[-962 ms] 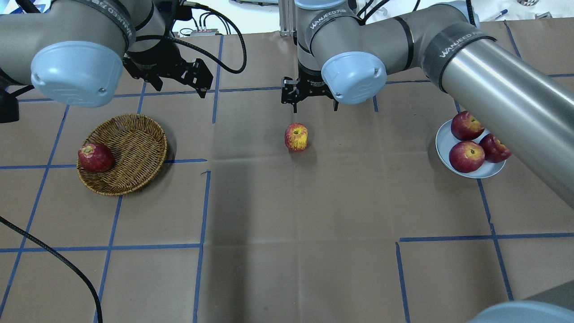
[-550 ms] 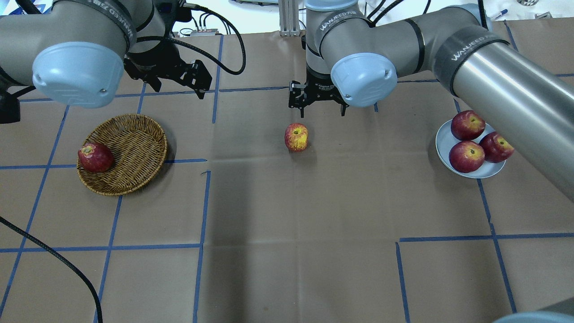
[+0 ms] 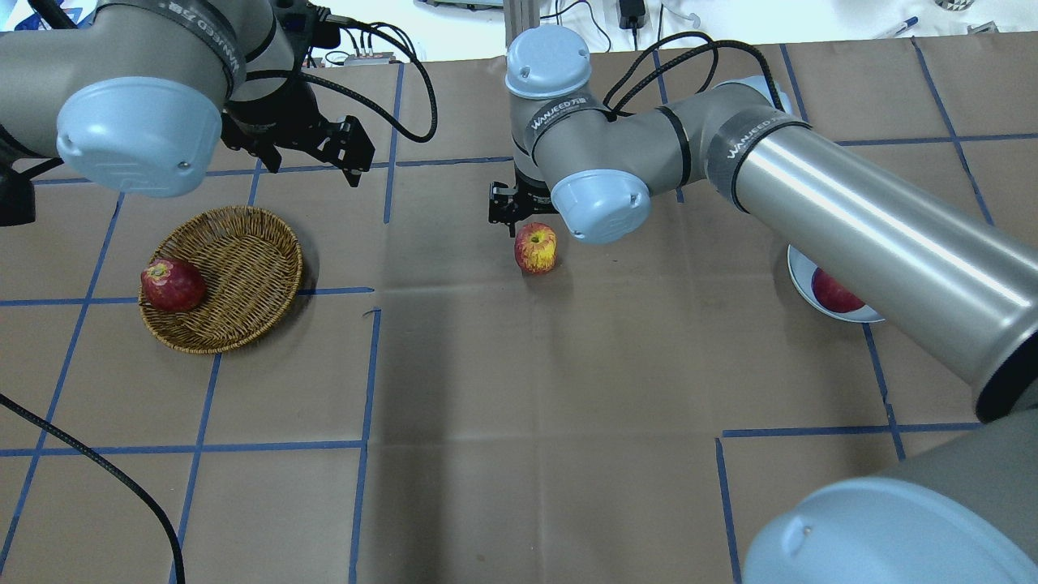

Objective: Transfer apple from basket to plate
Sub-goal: 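Lower the right gripper and close it on the apple, then lift the apple with the right gripper and carry it over the plate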

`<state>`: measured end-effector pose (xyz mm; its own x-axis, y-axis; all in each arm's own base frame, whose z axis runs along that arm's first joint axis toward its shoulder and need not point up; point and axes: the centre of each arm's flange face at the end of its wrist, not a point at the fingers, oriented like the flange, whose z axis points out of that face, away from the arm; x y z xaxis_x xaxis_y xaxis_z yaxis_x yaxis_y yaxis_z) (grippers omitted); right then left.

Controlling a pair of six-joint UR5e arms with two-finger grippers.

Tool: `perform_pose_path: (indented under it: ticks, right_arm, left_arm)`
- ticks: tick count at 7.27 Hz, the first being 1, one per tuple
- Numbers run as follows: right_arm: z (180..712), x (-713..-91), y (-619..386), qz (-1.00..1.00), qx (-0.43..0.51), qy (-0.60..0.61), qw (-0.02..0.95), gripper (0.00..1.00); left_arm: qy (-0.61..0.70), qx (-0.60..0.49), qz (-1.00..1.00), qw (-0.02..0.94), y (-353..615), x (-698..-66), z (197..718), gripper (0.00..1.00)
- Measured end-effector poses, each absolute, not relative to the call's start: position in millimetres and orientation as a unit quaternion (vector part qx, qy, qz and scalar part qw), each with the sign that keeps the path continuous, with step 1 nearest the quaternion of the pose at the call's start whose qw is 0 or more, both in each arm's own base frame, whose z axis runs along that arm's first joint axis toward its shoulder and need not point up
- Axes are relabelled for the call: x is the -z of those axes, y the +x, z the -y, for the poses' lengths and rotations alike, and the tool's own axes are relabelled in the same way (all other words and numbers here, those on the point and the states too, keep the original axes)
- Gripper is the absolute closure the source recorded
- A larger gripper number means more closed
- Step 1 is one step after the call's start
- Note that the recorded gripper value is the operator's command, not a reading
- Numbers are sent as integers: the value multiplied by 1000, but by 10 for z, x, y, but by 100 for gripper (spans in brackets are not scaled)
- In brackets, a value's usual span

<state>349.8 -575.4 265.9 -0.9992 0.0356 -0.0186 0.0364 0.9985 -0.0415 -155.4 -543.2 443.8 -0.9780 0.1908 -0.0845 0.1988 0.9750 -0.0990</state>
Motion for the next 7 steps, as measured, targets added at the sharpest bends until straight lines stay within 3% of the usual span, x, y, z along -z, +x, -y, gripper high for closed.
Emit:
perform_pose_path:
  ticks: [4,5,6,7]
  right_arm:
    - [5893,-2134,3585,-999,25,22,11,0]
    - [5895,-2017,3613,-1000,21,19,9,7]
    - [5890,-1940,3636,-1000,17,17,7,28]
    - [5891,-1907,3647,-1000,16,16,7,40]
  left_arm:
    - [50,28,-998,-28,-1141,-4410,5495,2]
    - [49,28,-998,-30,-1128,-4426,5487,2]
    - [53,29,-998,-31,-1148,-4445,5473,2]
    - [64,31,-997,-26,-1218,-4468,5448,2]
